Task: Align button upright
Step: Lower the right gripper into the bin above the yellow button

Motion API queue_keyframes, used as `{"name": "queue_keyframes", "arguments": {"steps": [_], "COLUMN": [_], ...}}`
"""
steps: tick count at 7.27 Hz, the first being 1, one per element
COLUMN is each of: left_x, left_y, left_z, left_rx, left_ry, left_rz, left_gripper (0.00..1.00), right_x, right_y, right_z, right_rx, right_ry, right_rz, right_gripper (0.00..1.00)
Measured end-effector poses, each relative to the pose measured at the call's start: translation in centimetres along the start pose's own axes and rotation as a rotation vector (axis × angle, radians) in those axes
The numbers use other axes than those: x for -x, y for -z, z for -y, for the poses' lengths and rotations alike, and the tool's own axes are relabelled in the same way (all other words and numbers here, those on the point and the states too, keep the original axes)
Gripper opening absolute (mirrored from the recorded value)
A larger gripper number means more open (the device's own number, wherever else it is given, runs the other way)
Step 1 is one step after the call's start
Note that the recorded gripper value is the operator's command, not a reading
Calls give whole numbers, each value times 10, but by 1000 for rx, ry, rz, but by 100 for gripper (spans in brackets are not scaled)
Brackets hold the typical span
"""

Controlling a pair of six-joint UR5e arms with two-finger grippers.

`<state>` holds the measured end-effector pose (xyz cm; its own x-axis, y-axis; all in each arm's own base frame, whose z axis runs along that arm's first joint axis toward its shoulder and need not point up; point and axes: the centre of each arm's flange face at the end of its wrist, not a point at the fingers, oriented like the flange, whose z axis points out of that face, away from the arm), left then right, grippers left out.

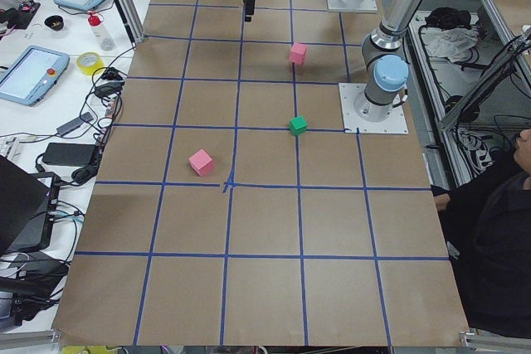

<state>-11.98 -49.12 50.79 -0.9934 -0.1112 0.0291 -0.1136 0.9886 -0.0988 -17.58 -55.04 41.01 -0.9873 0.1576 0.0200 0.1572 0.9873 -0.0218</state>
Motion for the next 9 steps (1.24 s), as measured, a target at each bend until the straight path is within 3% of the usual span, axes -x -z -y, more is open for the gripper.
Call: {"name": "queue_keyframes", "arguments": {"steps": [4,9], "left_x": [0,0], "left_y": [0,-4], "left_z": [0,1], "left_rx": [-1,4], "left_ry": [0,0], "left_rz": [0,-2], "left_gripper": [100,100], "right_x": [-3,-9], "right_y": [-55,-61], "right_z": [1,1], "right_rx": [37,29], "right_ry": [1,40], "right_rz": [15,9], "right_gripper": [100,100]}}
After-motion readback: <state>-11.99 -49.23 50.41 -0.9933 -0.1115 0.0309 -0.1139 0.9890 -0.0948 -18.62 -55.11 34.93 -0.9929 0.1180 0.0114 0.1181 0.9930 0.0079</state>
